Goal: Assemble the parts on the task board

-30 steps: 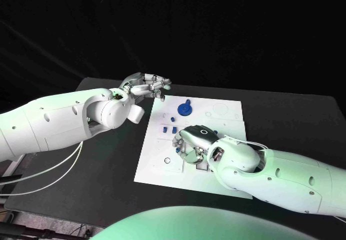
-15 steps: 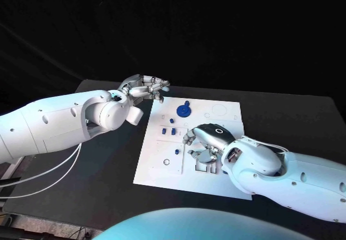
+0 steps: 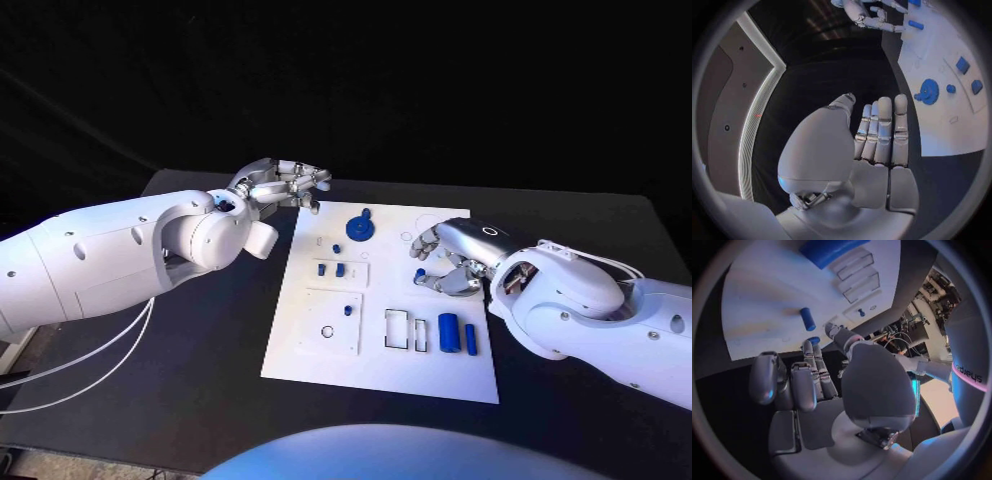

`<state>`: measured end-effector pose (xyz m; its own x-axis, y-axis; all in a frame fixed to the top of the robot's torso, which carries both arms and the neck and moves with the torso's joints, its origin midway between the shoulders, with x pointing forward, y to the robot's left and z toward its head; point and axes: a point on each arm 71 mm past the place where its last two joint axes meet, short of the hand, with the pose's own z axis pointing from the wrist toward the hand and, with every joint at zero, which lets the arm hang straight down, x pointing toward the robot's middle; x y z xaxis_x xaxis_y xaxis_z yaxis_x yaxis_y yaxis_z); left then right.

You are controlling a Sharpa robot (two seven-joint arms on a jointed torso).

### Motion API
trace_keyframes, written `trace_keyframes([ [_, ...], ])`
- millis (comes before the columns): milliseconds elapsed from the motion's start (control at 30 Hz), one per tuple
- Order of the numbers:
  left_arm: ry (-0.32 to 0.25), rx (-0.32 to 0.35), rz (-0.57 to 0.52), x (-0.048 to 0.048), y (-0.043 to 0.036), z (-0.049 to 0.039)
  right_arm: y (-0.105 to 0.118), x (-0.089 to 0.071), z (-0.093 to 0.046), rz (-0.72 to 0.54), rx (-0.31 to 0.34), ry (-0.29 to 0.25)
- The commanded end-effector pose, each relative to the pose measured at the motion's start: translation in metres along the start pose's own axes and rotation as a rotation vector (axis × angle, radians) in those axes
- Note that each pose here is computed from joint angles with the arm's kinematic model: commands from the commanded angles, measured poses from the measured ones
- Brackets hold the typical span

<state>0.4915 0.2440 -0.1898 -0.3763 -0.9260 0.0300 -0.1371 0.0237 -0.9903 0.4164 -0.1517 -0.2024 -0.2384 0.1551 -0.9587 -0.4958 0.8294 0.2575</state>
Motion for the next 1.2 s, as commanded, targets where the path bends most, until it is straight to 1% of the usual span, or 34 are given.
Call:
trace_keyframes([
  [33, 0.02, 0.005, -0.007, 0.0021, -0.0004, 0.0, -0.003, 0.004, 0.001, -0.016, 0.007, 0.068],
  [333, 0.02, 0.004, -0.007, 0.0014, 0.0, -0.001, -0.006, 0.011, 0.007, -0.047, 0.012, 0.109],
  [800, 0.018, 0.006, -0.006, 0.0005, -0.0002, -0.002, -0.003, 0.016, 0.012, -0.043, 0.003, 0.113],
  [1033, 0.018, 0.005, -0.006, 0.0004, -0.0002, -0.0021, -0.003, 0.018, 0.016, -0.04, 0.009, 0.098],
  [1200, 0.018, 0.005, -0.006, 0.0006, -0.0002, -0.0021, -0.005, 0.017, 0.018, -0.053, 0.025, 0.062],
])
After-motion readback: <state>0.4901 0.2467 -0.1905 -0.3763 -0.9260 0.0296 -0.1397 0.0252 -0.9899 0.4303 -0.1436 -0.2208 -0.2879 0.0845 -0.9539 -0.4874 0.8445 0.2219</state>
